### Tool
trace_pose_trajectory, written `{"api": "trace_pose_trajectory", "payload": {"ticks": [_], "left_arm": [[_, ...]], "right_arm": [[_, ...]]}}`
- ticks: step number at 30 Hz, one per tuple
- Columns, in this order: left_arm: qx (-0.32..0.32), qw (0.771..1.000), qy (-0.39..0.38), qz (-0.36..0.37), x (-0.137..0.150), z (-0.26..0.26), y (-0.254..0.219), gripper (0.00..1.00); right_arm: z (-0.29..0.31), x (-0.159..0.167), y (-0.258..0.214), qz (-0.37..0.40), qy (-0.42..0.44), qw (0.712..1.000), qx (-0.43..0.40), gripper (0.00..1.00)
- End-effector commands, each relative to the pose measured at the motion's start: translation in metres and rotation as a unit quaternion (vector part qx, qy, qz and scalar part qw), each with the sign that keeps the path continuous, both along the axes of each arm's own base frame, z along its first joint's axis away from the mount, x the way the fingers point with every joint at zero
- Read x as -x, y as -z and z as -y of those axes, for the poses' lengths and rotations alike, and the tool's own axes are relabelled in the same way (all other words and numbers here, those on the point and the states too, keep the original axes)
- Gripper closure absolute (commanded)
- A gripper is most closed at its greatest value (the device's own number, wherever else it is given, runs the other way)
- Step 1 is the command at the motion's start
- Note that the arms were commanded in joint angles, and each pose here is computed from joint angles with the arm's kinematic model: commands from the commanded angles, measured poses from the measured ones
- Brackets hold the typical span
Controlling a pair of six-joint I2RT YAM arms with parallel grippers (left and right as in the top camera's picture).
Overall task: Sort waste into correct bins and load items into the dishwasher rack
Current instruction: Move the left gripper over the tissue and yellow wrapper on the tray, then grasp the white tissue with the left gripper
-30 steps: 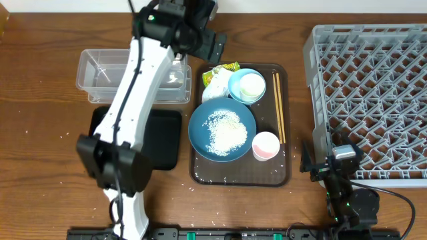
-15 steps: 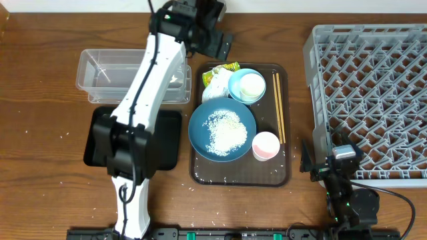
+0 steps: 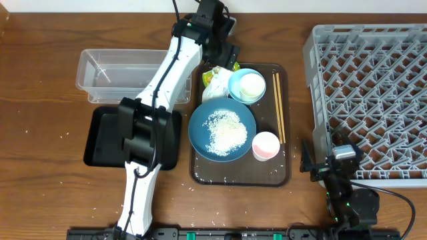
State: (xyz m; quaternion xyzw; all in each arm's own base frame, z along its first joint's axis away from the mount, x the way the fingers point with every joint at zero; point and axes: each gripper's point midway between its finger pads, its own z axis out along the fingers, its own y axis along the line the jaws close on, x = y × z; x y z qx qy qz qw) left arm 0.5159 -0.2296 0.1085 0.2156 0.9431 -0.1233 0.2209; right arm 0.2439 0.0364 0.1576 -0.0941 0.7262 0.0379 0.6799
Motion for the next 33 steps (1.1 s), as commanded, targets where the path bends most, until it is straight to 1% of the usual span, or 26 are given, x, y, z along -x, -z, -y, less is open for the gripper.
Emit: {"api": "trace_pose_trajectory", "payload": {"ticks": [1,7,9,13,16,18,23,33], "left_arm": [[0.001,1.000,-0.003,-0.005,-0.003,0.001,0.006,0.14],[-0.004,1.000,-0.003,-0.017,-0.004,0.001,0.023,0.15],[-0.005,1.000,-0.003,-0.020,-0.004,0.002,0.028,0.19],[-0.008,1.000,-0.003,-0.027,-0.004,0.002,0.040,0.21],[-0.009,0.999,-0.003,-0.031,-0.005,0.002,0.045,0.27],[-0.010,0.999,-0.003,-0.033,-0.004,0.002,0.047,0.28],[-0.012,0.999,-0.005,-0.040,-0.001,0.001,0.050,0.35],[-0.023,0.997,-0.006,-0.070,0.012,-0.003,0.073,0.38]], "right_arm": [[-0.001,0.000,0.001,-0.001,-0.003,1.000,0.005,0.01],[-0.001,0.000,0.001,-0.001,-0.003,1.000,0.005,0.01],[-0.001,0.000,0.001,-0.001,-0.003,1.000,0.005,0.01],[-0.001,0.000,0.001,-0.001,-0.003,1.000,0.005,0.01],[-0.001,0.000,0.001,-0.001,-0.003,1.000,0.005,0.01],[-0.001,0.000,0.001,-0.001,-0.003,1.000,0.005,0.01],[-0.001,0.000,0.001,-0.001,-0.003,1.000,0.005,0.01],[-0.001,0.000,0.001,-0.001,-0.003,1.000,0.005,0.01]]}}
